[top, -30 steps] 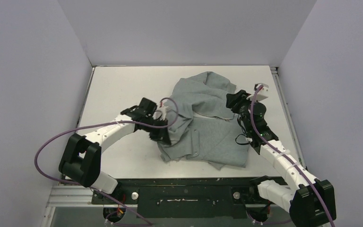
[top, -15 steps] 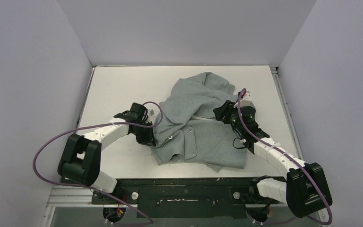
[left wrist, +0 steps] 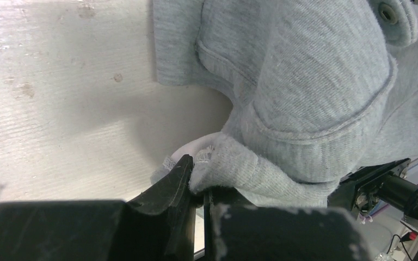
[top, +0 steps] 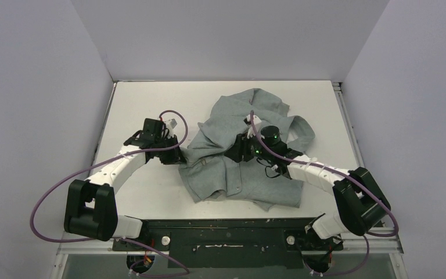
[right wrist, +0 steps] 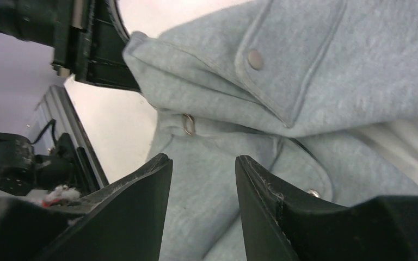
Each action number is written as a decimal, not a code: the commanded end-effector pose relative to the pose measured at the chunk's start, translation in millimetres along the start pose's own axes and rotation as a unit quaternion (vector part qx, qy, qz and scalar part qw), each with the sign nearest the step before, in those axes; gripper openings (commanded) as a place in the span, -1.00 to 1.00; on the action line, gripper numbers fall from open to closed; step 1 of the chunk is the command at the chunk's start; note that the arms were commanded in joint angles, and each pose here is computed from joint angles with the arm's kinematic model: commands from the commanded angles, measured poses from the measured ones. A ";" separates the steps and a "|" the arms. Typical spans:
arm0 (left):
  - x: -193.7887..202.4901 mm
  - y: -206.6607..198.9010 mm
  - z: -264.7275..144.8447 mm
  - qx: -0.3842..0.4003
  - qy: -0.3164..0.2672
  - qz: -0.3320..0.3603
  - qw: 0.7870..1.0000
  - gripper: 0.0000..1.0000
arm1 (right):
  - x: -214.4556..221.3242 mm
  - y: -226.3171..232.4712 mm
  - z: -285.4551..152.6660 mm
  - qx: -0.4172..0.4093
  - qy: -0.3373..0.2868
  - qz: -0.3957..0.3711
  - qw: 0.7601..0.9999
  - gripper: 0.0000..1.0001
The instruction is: Zip up the jacket
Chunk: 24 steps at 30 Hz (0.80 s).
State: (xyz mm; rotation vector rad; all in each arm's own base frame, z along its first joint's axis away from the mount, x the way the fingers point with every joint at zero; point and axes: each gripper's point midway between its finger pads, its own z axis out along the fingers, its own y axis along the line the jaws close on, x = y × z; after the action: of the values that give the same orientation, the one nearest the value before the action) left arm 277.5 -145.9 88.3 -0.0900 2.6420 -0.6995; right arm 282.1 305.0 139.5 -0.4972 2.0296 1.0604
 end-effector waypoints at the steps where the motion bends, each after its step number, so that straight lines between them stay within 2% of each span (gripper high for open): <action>1: -21.9 -14.7 -1.1 0.036 -0.030 0.018 0.999 -1.00 | -40.9 24.2 2.2 -0.031 -0.104 0.048 0.993 -0.04; 7: -23.9 -18.6 -3.5 0.046 -0.029 0.027 0.998 -1.00 | -29.6 44.8 21.4 -0.072 -0.113 0.101 0.986 -0.03; 11: -24.3 -18.6 -3.6 0.052 -0.027 0.029 0.998 -1.00 | -14.6 64.2 39.7 -0.099 -0.105 0.101 0.984 -0.04; 19: -25.1 -22.0 -5.5 0.065 -0.026 0.032 0.997 -1.00 | 10.4 52.6 59.7 -0.081 -0.094 0.112 0.986 -0.05; 24: -25.2 -23.0 -6.9 0.067 -0.026 0.034 0.997 -1.00 | 22.1 43.5 65.1 -0.040 -0.076 0.108 0.990 -0.05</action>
State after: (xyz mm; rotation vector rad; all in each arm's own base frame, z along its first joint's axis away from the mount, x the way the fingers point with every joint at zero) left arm 276.8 -152.2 91.3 -0.0428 2.6318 -0.7959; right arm 261.2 378.2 107.3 -0.2461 2.0022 1.3160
